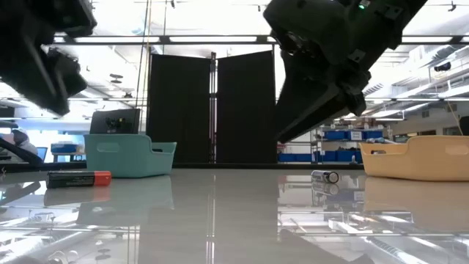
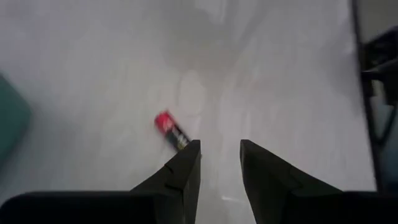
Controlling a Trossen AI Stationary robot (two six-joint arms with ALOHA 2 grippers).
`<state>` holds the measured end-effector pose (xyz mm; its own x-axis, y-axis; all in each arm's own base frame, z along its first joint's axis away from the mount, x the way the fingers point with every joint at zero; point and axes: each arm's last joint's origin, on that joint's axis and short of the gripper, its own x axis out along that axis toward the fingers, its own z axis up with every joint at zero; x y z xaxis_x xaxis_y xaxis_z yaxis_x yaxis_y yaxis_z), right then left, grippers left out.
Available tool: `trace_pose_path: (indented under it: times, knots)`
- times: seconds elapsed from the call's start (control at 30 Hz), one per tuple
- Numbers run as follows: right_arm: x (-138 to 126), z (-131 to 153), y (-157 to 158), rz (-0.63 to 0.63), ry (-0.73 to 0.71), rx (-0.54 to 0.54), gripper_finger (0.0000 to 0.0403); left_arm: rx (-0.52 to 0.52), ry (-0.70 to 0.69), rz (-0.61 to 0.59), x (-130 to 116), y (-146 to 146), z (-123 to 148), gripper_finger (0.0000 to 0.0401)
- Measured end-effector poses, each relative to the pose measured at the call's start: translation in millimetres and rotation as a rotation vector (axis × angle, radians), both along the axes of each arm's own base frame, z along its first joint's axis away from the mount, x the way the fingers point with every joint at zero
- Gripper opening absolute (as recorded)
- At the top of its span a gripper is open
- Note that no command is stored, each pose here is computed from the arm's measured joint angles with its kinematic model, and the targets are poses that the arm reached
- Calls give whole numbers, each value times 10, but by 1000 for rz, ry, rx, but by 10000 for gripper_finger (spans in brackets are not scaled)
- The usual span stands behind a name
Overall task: Sort batteries
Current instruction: Put the black and red battery into the orange bin
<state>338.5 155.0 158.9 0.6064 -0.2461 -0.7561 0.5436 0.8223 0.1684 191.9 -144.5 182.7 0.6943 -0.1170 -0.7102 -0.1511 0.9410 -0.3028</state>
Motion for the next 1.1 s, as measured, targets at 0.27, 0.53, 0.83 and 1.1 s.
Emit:
trace_pose_path:
  times: [0.27, 0.53, 0.83, 1.1]
  knots:
    - [128, -25, 124, -22, -31, -20, 132, -11, 116, 193, 83, -102, -325, 137]
    - [136, -10, 138, -62, -68, -3, 132, -3, 73, 221, 151, -173, -442, 171]
    - [136, -7, 140, -76, -75, 9, 132, 58, 88, 244, 180, -220, -640, 193]
    - [128, -8, 140, -77, -75, -18, 132, 138, 68, 235, 176, -206, -671, 147]
